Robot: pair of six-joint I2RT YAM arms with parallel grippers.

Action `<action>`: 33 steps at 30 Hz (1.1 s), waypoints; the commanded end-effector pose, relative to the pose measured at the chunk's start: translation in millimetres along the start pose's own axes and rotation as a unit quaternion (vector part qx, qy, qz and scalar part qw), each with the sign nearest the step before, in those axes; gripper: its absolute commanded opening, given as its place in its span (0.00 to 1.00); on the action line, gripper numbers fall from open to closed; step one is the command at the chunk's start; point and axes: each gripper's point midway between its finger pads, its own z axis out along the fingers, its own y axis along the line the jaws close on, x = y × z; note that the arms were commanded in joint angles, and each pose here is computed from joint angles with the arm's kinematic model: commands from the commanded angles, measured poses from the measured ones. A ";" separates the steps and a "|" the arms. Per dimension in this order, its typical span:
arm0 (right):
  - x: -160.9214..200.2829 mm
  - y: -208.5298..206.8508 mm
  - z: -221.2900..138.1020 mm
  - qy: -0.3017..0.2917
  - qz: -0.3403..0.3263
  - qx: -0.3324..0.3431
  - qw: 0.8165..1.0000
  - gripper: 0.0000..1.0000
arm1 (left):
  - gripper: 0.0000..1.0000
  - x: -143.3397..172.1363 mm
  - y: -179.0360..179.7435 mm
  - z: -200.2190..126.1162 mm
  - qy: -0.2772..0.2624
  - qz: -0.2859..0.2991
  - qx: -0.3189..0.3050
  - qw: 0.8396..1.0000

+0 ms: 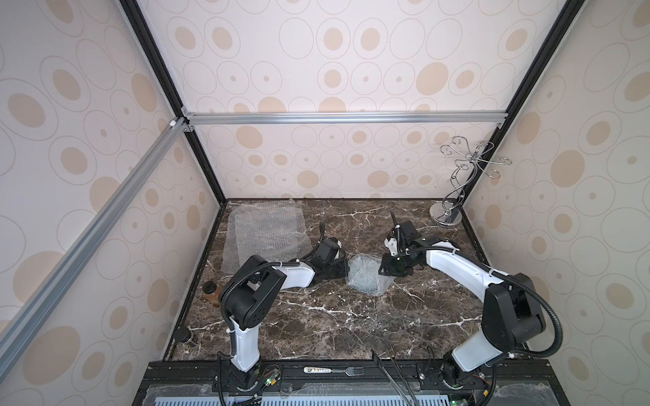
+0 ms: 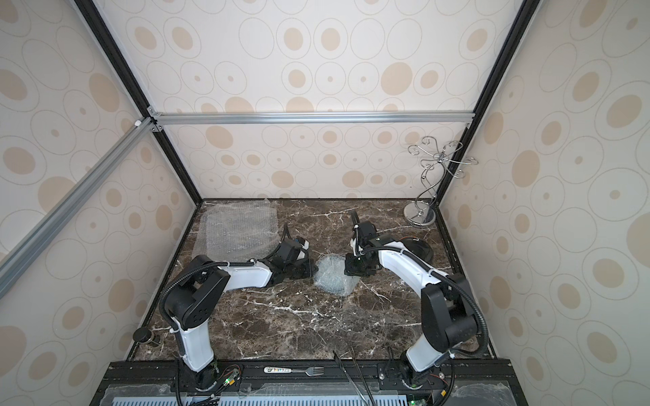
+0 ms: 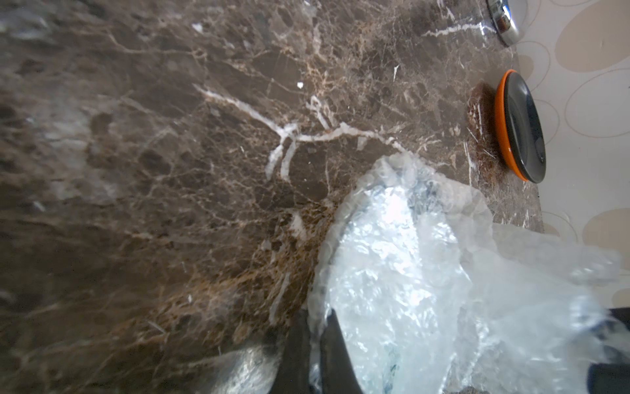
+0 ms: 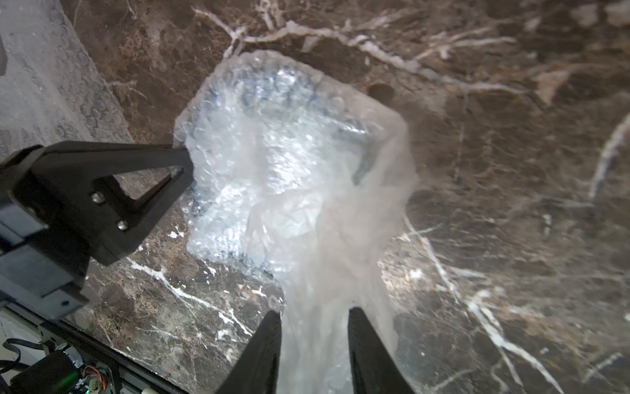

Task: Unpack dinner plates from bubble wrap
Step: Unwrap the bubble wrap at the center of the board.

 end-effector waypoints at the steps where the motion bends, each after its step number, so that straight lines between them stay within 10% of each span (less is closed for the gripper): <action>1: 8.9 -13.3 -3.5 -0.004 0.019 -0.001 1.000 0.37 | 0.00 -16.0 -4.7 -9.6 -0.021 0.007 0.001 1.000; 11: 14.8 -32.8 -33.3 -0.018 0.018 0.023 0.999 0.41 | 0.00 -17.3 -0.1 -9.3 -0.024 0.003 0.000 1.000; 19: -13.3 33.5 -55.3 -0.057 -0.024 -0.044 0.997 0.44 | 0.00 -20.2 2.6 -7.1 -0.025 -0.002 -0.001 1.000; 33: -14.3 79.8 8.4 0.008 -0.077 -0.039 0.996 0.46 | 0.00 -22.1 7.8 -9.2 -0.024 0.001 -0.007 1.000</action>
